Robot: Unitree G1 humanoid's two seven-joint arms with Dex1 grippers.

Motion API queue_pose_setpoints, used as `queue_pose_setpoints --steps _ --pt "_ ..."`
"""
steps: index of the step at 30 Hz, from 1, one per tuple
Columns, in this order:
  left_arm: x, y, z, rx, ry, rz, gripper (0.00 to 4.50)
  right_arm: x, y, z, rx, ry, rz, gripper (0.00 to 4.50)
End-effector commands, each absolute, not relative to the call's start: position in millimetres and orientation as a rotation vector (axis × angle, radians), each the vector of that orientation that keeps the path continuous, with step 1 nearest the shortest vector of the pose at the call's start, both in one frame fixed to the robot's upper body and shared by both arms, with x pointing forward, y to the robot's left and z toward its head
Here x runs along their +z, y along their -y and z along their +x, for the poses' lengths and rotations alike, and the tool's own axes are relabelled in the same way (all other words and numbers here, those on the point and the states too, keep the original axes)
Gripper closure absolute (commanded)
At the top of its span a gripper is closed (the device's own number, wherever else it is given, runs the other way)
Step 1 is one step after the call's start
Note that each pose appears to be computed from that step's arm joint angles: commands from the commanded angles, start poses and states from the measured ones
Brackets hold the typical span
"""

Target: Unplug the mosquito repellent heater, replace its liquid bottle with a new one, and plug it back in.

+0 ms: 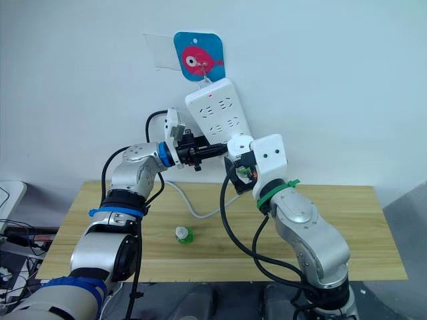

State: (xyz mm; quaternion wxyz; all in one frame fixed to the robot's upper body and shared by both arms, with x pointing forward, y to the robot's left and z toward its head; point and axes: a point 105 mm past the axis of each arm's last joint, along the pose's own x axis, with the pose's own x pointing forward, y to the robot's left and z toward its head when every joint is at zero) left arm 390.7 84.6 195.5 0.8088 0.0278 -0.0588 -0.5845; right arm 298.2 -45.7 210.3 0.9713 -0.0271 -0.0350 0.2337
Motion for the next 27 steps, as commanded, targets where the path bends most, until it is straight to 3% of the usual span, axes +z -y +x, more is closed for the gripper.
queue_pose_setpoints --steps 1,3,4,13,27 --pt "201 -79 389 -1.271 0.146 0.092 3.17 225 43 295 0.486 0.146 -0.048 0.88" --pt "200 -79 388 -1.275 0.148 0.1 3.17 225 43 295 0.485 0.147 -0.051 1.49" --pt "200 -79 388 -1.276 0.148 0.1 3.17 225 43 295 0.482 0.149 -0.053 1.55" --pt "198 -86 404 -1.16 0.119 0.074 3.17 227 49 283 0.479 0.157 -0.065 1.55" --pt "190 -85 404 -1.152 0.097 0.083 3.17 235 76 269 0.407 0.141 -0.049 1.55"
